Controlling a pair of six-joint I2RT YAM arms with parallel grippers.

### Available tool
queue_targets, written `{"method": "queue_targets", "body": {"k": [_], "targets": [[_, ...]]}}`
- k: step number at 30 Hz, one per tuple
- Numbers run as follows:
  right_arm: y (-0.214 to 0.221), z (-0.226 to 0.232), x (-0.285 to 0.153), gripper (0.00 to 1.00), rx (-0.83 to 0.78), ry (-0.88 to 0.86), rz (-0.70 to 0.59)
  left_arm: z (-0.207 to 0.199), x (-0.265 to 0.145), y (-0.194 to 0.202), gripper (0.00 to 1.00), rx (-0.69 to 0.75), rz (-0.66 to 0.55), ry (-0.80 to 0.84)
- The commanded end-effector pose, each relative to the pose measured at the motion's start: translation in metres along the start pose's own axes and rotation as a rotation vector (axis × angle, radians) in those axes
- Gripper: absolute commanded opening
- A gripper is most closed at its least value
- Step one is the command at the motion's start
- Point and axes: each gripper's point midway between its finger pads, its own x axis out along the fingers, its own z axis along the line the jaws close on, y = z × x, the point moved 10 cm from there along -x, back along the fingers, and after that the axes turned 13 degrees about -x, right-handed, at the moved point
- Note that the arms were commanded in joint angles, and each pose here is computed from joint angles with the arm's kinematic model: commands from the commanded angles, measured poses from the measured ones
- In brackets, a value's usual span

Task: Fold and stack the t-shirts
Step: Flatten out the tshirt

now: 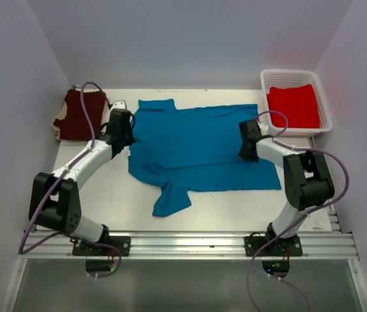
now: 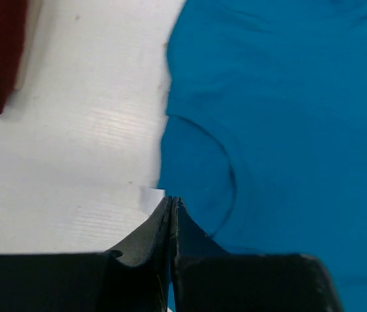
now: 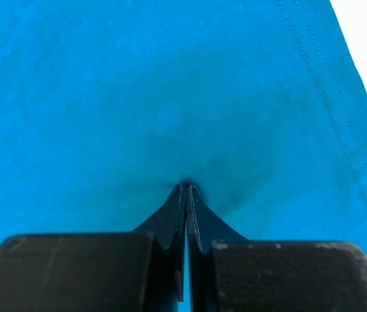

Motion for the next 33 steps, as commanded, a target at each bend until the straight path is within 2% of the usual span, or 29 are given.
{"method": "queue_targets", "body": {"k": [1, 5, 9, 17, 20, 26, 30, 33], "targets": [[0.016, -0.010, -0.002, 0.00, -0.032, 0.031, 0.080, -0.025, -0.029, -0.009, 0.04, -0.017, 0.037, 0.274], [0.012, -0.011, -0.007, 0.00, -0.028, 0.021, 0.061, -0.021, -0.026, 0.043, 0.00, -0.061, 0.232, 0.429], [0.012, -0.011, -0.008, 0.00, -0.025, 0.015, 0.054, -0.009, -0.027, 0.073, 0.00, -0.129, 0.259, 0.496], [0.016, -0.010, -0.004, 0.00, -0.026, 0.010, 0.066, -0.005, -0.024, 0.096, 0.00, -0.191, 0.331, 0.562], [0.016, -0.010, -0.005, 0.00, -0.026, 0.008, 0.065, 0.003, -0.016, 0.109, 0.00, -0.185, 0.379, 0.485], [0.017, -0.013, -0.006, 0.00, -0.030, 0.029, 0.063, 0.026, 0.002, 0.115, 0.00, -0.226, 0.381, 0.202], [0.017, -0.013, -0.007, 0.00, -0.027, 0.030, 0.063, 0.033, 0.004, 0.090, 0.00, -0.246, 0.284, 0.043], [0.016, -0.014, -0.006, 0.00, -0.024, 0.035, 0.067, 0.035, 0.001, 0.072, 0.00, -0.272, 0.217, -0.002]]}}
